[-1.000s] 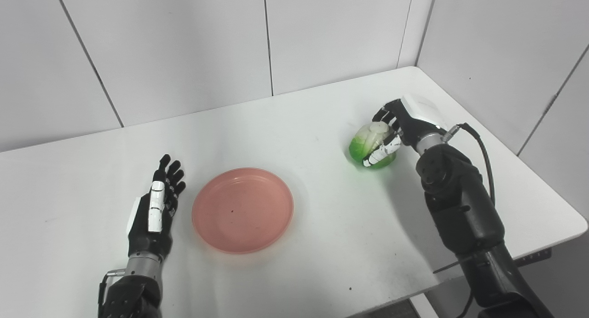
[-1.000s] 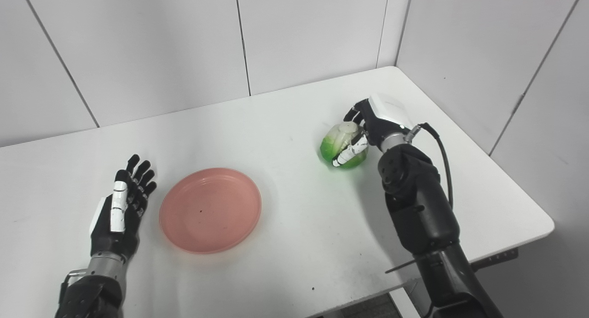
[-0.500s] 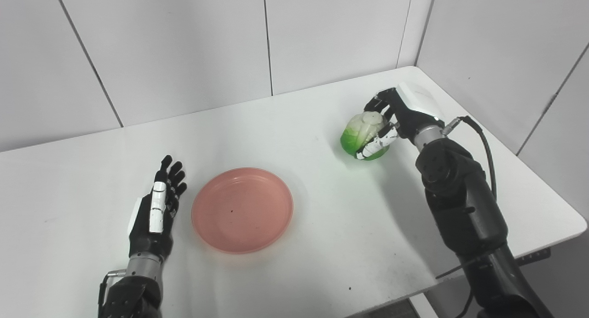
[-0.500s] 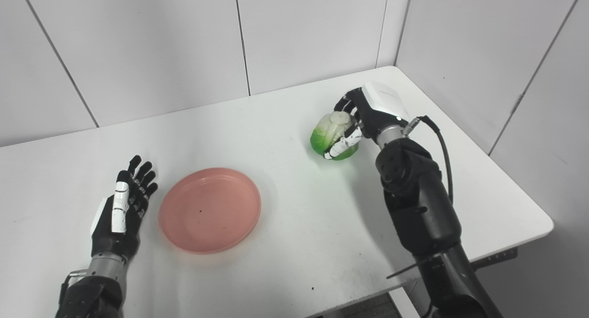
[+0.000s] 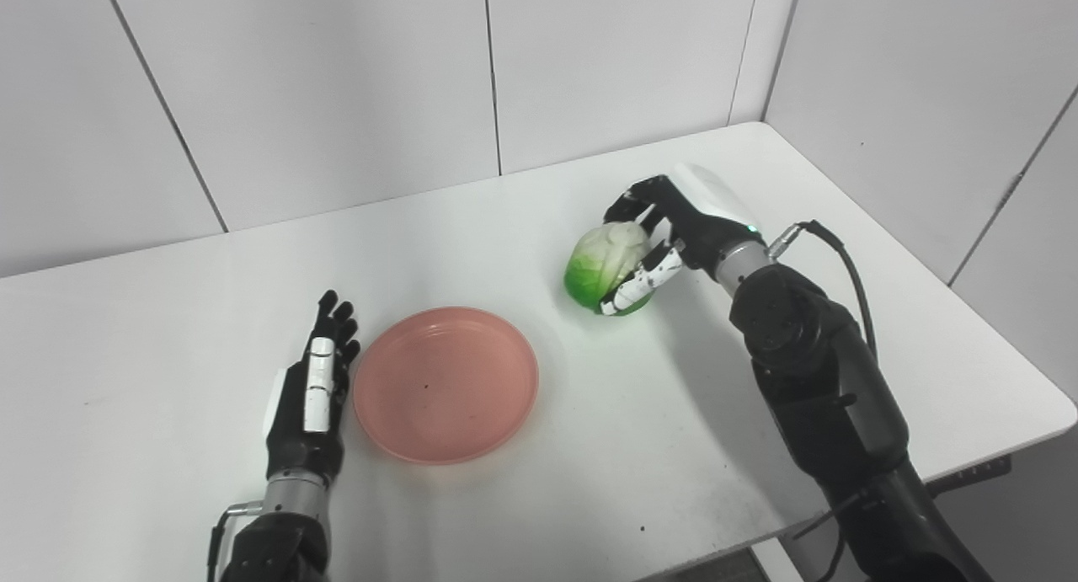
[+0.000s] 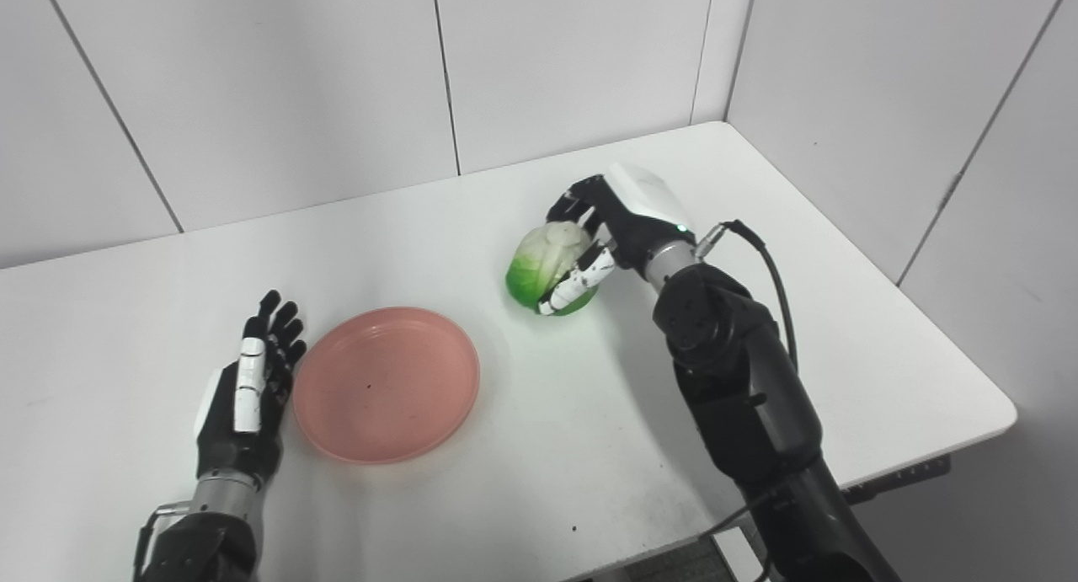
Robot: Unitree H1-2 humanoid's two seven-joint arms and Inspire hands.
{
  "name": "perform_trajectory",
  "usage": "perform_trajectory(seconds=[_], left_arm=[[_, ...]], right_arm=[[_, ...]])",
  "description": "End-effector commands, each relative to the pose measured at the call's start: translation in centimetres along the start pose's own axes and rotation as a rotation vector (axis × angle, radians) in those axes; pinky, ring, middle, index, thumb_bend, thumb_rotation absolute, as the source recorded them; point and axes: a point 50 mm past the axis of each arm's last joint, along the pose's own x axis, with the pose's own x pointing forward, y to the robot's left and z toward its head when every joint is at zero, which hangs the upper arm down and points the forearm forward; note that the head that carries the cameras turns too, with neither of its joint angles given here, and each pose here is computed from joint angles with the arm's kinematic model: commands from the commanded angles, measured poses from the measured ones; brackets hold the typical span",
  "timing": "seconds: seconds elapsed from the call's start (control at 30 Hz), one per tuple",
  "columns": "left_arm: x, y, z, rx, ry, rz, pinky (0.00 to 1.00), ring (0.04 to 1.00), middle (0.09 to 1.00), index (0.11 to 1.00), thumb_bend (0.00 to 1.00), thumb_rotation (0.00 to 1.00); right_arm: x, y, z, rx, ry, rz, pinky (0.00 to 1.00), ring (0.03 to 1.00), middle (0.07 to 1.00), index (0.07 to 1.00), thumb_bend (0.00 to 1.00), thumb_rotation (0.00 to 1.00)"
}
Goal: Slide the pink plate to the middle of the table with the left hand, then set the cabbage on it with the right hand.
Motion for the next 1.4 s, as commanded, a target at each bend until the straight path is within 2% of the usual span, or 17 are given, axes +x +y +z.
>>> perform_trajectory(seconds=[0.0, 0.2, 0.23, 0.27, 0.3, 0.4, 0.6, 0.67, 0.7, 0.8, 0.9, 0.97, 1.03, 1.1, 1.17, 1.33, 1.37], left_arm=[[0.6, -0.9, 1.3, -0.002, -0.037, -0.005, 1.0, 1.0, 0.992, 0.988, 0.62, 1.0], [0.8, -2.1, 1.4, 0.021, -0.041, -0.011, 1.0, 1.0, 0.995, 1.0, 0.64, 1.0], [0.8, -2.3, 1.5, 0.026, -0.04, -0.01, 1.0, 1.0, 0.994, 1.0, 0.64, 1.0], [0.8, -2.4, 1.5, 0.028, -0.04, -0.009, 1.0, 1.0, 0.994, 1.0, 0.65, 1.0], [0.9, -2.6, 1.5, 0.032, -0.042, -0.007, 1.0, 1.0, 0.993, 1.0, 0.65, 1.0], [1.1, -3.2, 1.7, 0.045, -0.047, 0.005, 0.99, 0.994, 0.984, 0.998, 0.63, 1.0], [1.2, -4.3, 1.8, 0.057, -0.048, 0.011, 0.99, 0.997, 0.988, 0.999, 0.66, 1.0], [1.3, -4.6, 1.8, 0.059, -0.051, 0.013, 0.99, 1.0, 0.99, 1.0, 0.67, 1.0], [1.4, -4.8, 1.8, 0.06, -0.054, 0.015, 1.0, 1.0, 0.989, 0.995, 0.68, 1.0], [1.5, -5.2, 1.9, 0.077, -0.058, 0.016, 1.0, 1.0, 0.989, 0.991, 0.69, 1.0], [1.5, -5.4, 2.0, 0.086, -0.056, 0.026, 1.0, 1.0, 0.986, 0.984, 0.71, 1.0], [1.6, -5.5, 2.2, 0.079, -0.055, 0.032, 1.0, 0.999, 0.984, 0.981, 0.71, 1.0], [1.6, -5.6, 2.3, 0.076, -0.058, 0.034, 1.0, 1.0, 0.986, 0.982, 0.7, 1.0], [1.6, -5.6, 2.4, 0.075, -0.064, 0.039, 0.99, 0.995, 0.983, 0.977, 0.71, 1.0], [1.6, -5.6, 2.4, 0.07, -0.066, 0.042, 0.98, 0.99, 0.98, 0.974, 0.71, 1.0], [1.6, -5.7, 2.6, 0.065, -0.066, 0.037, 0.99, 0.995, 0.984, 0.981, 0.71, 1.0], [1.6, -5.6, 2.6, 0.064, -0.066, 0.035, 0.99, 0.996, 0.985, 0.983, 0.71, 1.0]], right_arm=[[-0.1, -1.5, 1.7, -0.027, -0.104, -0.045, 0.14, 0.213, 0.47, 0.485, 0.53, 0.0], [0.3, -0.3, 3.9, -0.005, -0.171, 0.007, 0.15, 0.221, 0.47, 0.485, 0.53, 0.0], [0.4, 0.0, 4.3, -0.006, -0.181, 0.017, 0.17, 0.265, 0.499, 0.478, 0.53, 0.0], [0.5, 0.2, 4.7, -0.013, -0.196, 0.028, 0.21, 0.357, 0.597, 0.481, 0.52, 0.0], [0.6, 0.5, 5.2, -0.02, -0.215, 0.04, 0.23, 0.415, 0.562, 0.473, 0.52, 0.0], [1.1, 1.5, 6.8, -0.018, -0.256, 0.08, 0.18, 0.413, 0.5, 0.485, 0.52, 0.0], [1.8, 3.7, 8.7, -0.03, -0.338, 0.149, 0.15, 0.407, 0.498, 0.486, 0.52, 0.0], [2.0, 4.4, 9.0, -0.035, -0.348, 0.17, 0.16, 0.4, 0.501, 0.486, 0.52, 0.0], [2.1, 4.7, 9.2, -0.035, -0.351, 0.179, 0.21, 0.37, 0.47, 0.53, 0.51, 0.0], [2.3, 5.9, 9.7, -0.053, -0.351, 0.203, 0.27, 0.381, 0.49, 0.531, 0.51, 0.0], [2.5, 7.0, 9.7, -0.098, -0.348, 0.215, 0.23, 0.368, 0.466, 0.541, 0.51, 0.0], [3.0, 7.6, 9.5, -0.105, -0.334, 0.223, 0.25, 0.37, 0.465, 0.542, 0.51, 0.0], [3.4, 8.2, 9.2, -0.1, -0.324, 0.233, 0.27, 0.376, 0.469, 0.54, 0.51, 0.0], [3.8, 8.7, 8.8, -0.088, -0.317, 0.248, 0.37, 0.406, 0.484, 0.522, 0.52, 0.0], [4.1, 9.2, 8.4, -0.087, -0.317, 0.258, 0.36, 0.411, 0.492, 0.518, 0.52, 0.0], [4.3, 10.0, 7.4, -0.133, -0.325, 0.262, 0.25, 0.378, 0.452, 0.539, 0.51, 0.0], [4.3, 10.2, 7.2, -0.142, -0.328, 0.26, 0.22, 0.394, 0.478, 0.514, 0.52, 0.0]])
